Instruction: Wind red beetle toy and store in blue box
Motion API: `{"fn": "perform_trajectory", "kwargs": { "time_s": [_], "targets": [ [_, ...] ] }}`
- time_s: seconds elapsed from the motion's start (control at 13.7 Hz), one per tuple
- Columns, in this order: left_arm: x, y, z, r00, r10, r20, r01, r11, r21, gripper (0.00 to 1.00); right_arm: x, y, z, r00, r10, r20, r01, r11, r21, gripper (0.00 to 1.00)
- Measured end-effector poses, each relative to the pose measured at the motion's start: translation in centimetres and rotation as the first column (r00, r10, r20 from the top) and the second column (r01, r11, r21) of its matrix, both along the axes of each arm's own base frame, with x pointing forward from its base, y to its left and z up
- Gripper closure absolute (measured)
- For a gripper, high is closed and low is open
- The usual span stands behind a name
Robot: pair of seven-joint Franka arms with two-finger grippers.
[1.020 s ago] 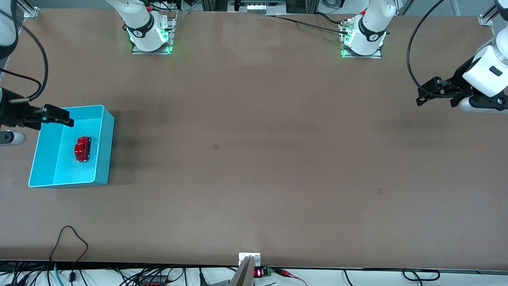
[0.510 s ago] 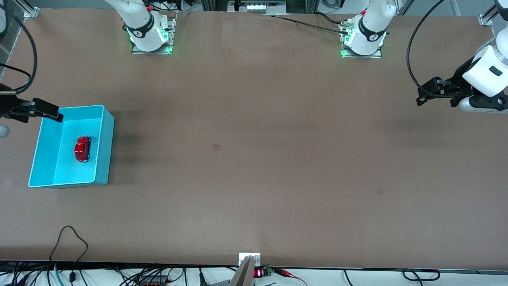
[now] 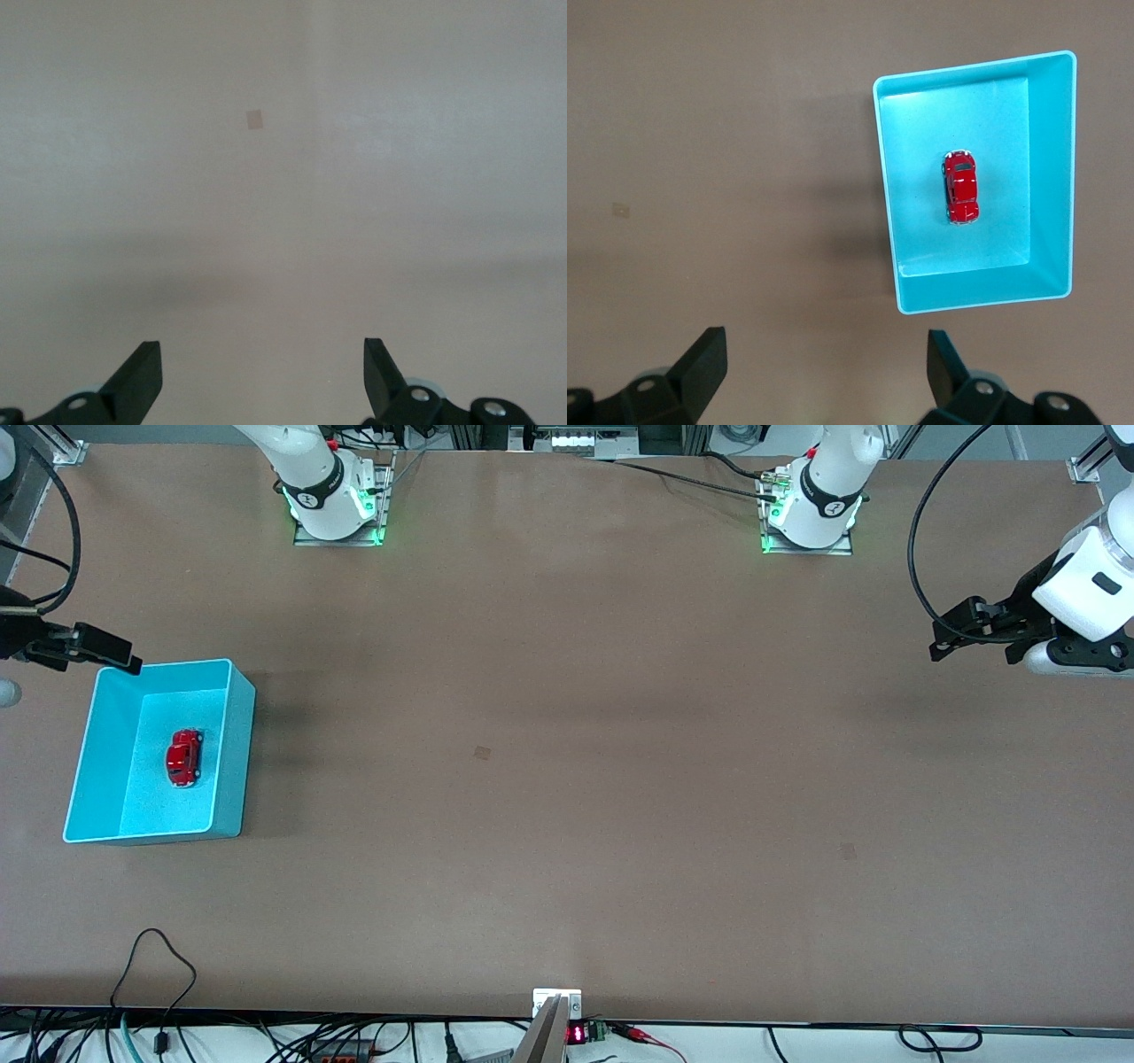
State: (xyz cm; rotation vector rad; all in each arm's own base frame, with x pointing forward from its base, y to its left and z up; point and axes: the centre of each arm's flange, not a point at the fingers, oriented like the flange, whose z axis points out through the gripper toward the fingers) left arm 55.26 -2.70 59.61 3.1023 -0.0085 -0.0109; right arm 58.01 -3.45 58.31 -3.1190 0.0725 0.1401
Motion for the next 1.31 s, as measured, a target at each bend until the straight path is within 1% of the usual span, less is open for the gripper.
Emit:
{"fn": "perform_trajectory", "kwargs": {
  "time_s": [0.22,0.36,0.87,1.09,1.31],
  "targets": [
    [0.0,0.0,0.0,1.000,0.000,0.000,0.000,1.000,0.000,0.00,-0.9,0.5,1.4,0.999,0.023,0.022,-0.023,1.000,-0.021,0.00],
    [0.0,0.0,0.0,1.000,0.000,0.000,0.000,1.000,0.000,0.00,-1.4,0.5,2.1,0.999,0.040,0.034,-0.039,0.999,-0.024,0.00],
    [0.0,0.0,0.0,1.000,0.000,0.000,0.000,1.000,0.000,0.00,-4.3,-0.3,1.6,0.999,0.023,0.022,-0.023,0.999,-0.022,0.00],
    [0.0,0.0,0.0,1.000,0.000,0.000,0.000,1.000,0.000,0.00,-4.8,-0.2,2.0,0.999,0.024,0.030,-0.023,0.999,-0.023,0.00],
    [0.0,0.0,0.0,1.000,0.000,-0.001,0.000,1.000,0.000,0.00,-4.9,-0.1,1.9,0.999,0.026,0.030,-0.026,0.999,-0.023,0.00]
  ]
}}
